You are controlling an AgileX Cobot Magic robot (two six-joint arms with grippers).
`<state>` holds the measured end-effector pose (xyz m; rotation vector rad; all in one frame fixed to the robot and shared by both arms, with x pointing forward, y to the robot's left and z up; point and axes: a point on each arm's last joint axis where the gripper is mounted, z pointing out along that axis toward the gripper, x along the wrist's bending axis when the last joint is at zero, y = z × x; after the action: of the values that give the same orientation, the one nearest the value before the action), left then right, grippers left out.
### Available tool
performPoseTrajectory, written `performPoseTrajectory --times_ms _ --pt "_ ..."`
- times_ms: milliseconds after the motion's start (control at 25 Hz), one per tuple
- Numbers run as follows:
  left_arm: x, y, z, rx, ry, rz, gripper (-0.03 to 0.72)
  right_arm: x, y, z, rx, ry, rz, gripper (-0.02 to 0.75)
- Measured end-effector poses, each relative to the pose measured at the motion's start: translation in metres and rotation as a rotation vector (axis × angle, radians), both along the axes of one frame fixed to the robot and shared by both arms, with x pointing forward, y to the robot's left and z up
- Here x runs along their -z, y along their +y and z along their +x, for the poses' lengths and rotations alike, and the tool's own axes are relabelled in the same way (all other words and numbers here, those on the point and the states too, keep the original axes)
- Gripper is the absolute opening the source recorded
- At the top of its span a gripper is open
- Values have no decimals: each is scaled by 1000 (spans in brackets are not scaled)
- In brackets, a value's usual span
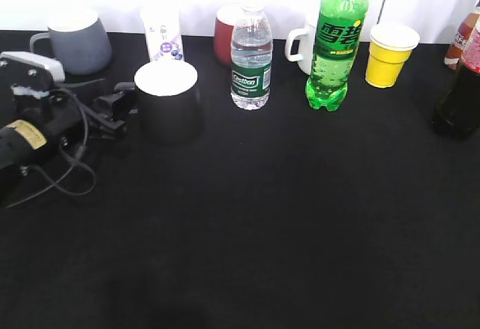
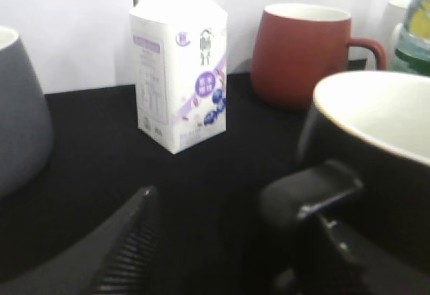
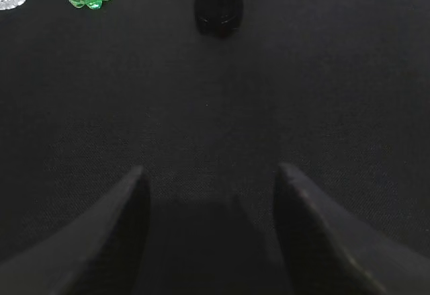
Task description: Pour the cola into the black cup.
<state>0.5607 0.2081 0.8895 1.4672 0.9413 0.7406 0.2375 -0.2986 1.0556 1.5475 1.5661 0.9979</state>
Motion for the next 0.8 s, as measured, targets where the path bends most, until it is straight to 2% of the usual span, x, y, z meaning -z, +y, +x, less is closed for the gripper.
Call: performPoseTrajectory --times_ms 120,160,240,320,360,560,800 --pt "7 -1 6 2 1 -4 451 0 0 0 0 0 0 447" --pt "10 -2 6 4 7 -2 423 0 0 0 0 0 0 447" --pt "10 -2 6 10 7 0 286 0 0 0 0 0 0 447" --pt "9 -4 5 24 3 0 87 0 0 0 0 0 0 447" --pt "9 -3 6 19 2 -2 67 0 0 0 0 0 0 447" --pt "9 -3 7 15 0 -1 59 0 0 0 0 0 0 447" --pt "9 -7 5 68 -1 10 59 0 0 0 -2 0 -3 447"
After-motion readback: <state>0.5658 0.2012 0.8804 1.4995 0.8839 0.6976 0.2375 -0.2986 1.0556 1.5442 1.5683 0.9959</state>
